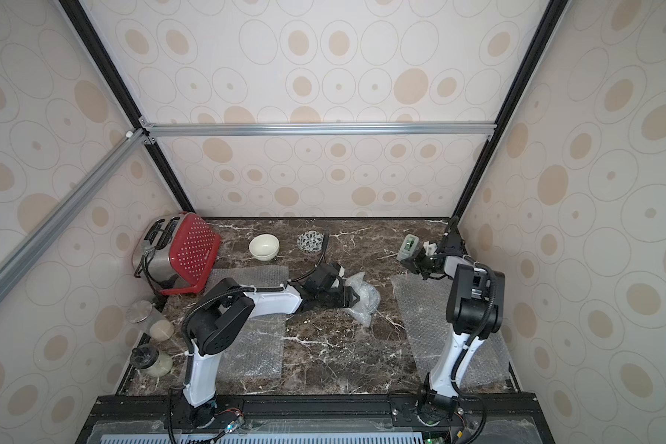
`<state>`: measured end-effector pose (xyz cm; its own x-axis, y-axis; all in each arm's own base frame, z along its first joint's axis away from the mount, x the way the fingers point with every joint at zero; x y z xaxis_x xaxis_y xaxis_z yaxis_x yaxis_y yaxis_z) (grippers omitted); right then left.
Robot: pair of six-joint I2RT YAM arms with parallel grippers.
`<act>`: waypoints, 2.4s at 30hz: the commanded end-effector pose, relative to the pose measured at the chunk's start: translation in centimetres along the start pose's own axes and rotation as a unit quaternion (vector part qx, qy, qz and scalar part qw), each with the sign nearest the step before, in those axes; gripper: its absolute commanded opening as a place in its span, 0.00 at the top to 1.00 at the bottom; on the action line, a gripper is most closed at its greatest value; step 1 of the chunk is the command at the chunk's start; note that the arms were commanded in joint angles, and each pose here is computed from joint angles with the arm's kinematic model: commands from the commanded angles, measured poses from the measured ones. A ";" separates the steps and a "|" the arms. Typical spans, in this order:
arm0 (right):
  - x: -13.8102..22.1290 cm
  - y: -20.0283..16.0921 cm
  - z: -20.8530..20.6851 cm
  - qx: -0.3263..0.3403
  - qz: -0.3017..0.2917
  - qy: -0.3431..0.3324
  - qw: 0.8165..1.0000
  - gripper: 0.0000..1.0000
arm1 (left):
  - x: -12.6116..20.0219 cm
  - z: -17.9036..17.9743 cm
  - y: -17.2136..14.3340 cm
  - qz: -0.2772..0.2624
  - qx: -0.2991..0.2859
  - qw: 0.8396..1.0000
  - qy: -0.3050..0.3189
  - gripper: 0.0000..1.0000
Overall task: Wrap bowls in bubble wrap
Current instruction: Tear off the tape using the Tape Cutter, then stick the tape on the bubble wrap.
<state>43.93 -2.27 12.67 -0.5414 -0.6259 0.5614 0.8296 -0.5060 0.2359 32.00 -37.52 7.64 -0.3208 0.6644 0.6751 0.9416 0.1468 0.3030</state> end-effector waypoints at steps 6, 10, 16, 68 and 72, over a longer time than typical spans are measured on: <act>2.4 -0.9 4.1 0.022 0.018 0.038 0.999 0.93 | -0.1 1.7 -1.0 0.021 0.010 0.999 0.031 0.32; 3.1 -2.4 6.7 0.045 0.037 0.057 0.997 0.93 | -0.1 1.8 -0.9 0.023 0.008 0.999 0.030 0.32; 3.3 -7.6 9.6 0.074 0.110 0.077 0.988 0.92 | 0.1 2.6 -0.6 0.024 0.003 0.999 0.041 0.32; -1.1 -18.1 7.0 0.072 0.330 0.000 0.941 0.92 | -0.3 1.8 -0.1 0.032 -0.014 0.999 0.024 0.32; -0.4 -17.6 9.3 0.084 0.315 0.022 0.945 0.91 | -0.6 2.1 -0.2 0.033 -0.010 0.999 0.026 0.32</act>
<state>30.73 11.73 13.04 0.0868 -0.7768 0.6237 0.9962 0.0601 -0.0638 32.30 -37.13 7.68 -0.2903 0.6797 0.6736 0.9466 0.1006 0.3063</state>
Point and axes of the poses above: each gripper's point midway between its finger pads, its own x axis back along the fingers, its own z axis along the line the jaws close on, y = z × x, the point moved 5 cm from there along x, back along the fingers, and after that the axes turned 9 degrees about x, right-handed, at the moved point
